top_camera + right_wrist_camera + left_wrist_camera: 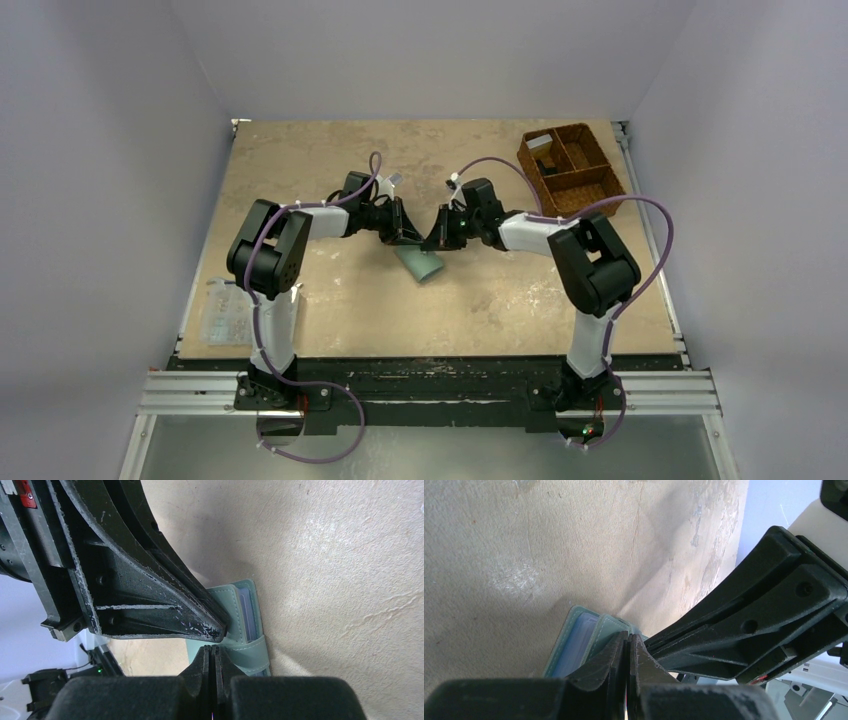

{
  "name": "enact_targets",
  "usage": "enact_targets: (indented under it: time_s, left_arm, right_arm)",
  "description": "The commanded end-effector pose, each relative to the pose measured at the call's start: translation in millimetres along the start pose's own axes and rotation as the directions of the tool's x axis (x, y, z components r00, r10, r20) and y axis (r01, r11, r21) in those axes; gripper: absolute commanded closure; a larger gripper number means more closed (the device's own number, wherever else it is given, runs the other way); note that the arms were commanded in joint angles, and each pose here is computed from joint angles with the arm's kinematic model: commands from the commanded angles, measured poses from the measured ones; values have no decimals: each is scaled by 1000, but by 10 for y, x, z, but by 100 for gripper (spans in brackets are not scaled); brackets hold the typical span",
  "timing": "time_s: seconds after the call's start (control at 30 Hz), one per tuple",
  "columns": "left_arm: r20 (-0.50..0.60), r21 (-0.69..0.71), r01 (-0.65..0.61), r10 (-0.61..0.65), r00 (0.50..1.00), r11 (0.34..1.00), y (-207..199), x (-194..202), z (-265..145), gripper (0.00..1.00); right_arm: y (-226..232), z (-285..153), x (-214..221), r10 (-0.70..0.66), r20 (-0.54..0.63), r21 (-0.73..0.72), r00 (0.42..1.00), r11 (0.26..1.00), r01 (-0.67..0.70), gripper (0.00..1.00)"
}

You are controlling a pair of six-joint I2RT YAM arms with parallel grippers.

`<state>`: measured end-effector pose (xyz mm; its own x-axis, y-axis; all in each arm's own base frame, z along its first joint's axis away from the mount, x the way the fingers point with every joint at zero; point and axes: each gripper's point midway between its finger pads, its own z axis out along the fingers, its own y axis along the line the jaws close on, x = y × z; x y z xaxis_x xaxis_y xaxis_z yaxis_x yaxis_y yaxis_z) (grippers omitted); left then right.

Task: Put the credit cards into the card holder
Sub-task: Close the card holder at the center of the board.

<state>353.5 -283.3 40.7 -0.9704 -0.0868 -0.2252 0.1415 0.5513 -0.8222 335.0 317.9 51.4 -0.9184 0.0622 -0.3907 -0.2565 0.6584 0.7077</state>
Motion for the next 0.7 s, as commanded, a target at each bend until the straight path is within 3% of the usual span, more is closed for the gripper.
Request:
enact_targets:
  time_s: [0.0, 0.4, 0.67]
  left_arm:
    - [-120, -165, 58, -78, 990, 985, 466, 542, 121, 100]
    - [-121, -168, 59, -80, 989, 984, 477, 546, 123, 100]
    - [-119, -169, 58, -78, 990, 984, 477, 541, 122, 100]
  right_arm:
    - [42, 63, 173, -56, -30, 65, 998, 996, 58, 100]
    - [-138, 94, 398, -160, 19, 253, 987, 956, 150, 100]
    - [-426, 175, 682, -110, 59, 237, 992, 967, 93, 100]
